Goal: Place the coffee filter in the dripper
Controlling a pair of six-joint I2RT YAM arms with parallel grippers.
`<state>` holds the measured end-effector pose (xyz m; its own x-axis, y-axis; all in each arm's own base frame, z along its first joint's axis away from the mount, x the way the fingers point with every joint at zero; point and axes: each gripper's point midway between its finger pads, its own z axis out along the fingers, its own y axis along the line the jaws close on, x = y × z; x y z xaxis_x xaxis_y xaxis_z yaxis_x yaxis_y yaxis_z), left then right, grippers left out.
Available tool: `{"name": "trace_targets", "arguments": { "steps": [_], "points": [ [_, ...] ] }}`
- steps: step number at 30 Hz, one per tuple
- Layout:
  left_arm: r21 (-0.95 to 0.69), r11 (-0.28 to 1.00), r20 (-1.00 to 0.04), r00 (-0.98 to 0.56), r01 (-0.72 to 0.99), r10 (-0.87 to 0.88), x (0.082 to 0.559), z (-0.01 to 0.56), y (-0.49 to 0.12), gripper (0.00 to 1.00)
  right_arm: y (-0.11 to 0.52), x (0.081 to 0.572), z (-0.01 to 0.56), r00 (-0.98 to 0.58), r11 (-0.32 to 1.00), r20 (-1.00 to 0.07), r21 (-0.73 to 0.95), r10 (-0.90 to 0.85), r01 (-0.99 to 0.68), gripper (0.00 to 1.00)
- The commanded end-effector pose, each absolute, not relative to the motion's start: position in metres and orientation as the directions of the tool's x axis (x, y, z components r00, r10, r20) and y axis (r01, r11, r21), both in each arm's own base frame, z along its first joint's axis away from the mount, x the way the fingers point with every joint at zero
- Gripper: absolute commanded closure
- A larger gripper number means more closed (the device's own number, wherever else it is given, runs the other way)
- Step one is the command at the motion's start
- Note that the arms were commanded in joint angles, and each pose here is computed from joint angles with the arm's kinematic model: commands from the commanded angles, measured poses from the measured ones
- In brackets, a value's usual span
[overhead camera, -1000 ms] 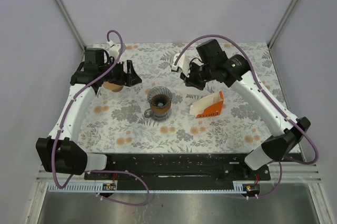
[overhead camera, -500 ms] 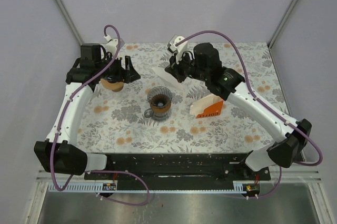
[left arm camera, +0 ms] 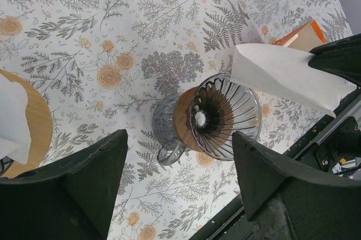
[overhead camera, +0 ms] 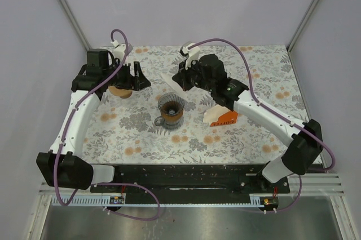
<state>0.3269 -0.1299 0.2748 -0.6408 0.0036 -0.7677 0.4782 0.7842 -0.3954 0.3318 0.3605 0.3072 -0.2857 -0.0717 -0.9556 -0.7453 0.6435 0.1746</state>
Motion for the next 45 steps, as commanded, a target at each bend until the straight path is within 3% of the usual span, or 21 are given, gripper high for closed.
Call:
{"name": "trace_targets", "arguments": {
  "steps": [1, 11, 18, 28, 38, 45],
  "points": [
    [-0.404, 0.777, -0.794, -0.607, 0.483, -0.035, 0.329, 0.282, -0.131, 0.21, 0.37, 0.336, 0.313, -0.288, 0.645, -0.958, 0.225, 0.007, -0.731, 1.0],
    [-0.445, 0.771, -0.776, -0.626, 0.456, -0.077, 0.331, 0.269, -0.134, 0.16, 0.386, 0.342, 0.267, -0.365, 0.646, -0.931, 0.279, 0.001, -0.711, 1.0],
    [-0.481, 0.747, -0.744, -0.665, 0.459, -0.07, 0.331, 0.252, -0.148, 0.13, 0.39, 0.345, 0.244, -0.357, 0.681, -0.932, 0.225, -0.058, -0.697, 1.0],
    [-0.456, 0.754, -0.715, -0.699, 0.472, 0.006, 0.333, 0.235, -0.171, 0.16, 0.403, 0.34, 0.273, -0.277, 0.617, -0.96, 0.199, -0.032, -0.761, 1.0],
    [-0.475, 0.758, -0.653, -0.756, 0.447, 0.036, 0.331, 0.214, -0.178, 0.34, 0.401, 0.34, 0.28, -0.266, 0.62, -0.964, 0.215, 0.011, -0.755, 1.0],
    [-0.518, 0.707, -0.619, -0.782, 0.482, 0.08, 0.317, 0.209, -0.188, 0.66, 0.398, 0.341, 0.278, -0.259, 0.633, -0.966, 0.199, -0.003, -0.749, 1.0]
  ]
}}
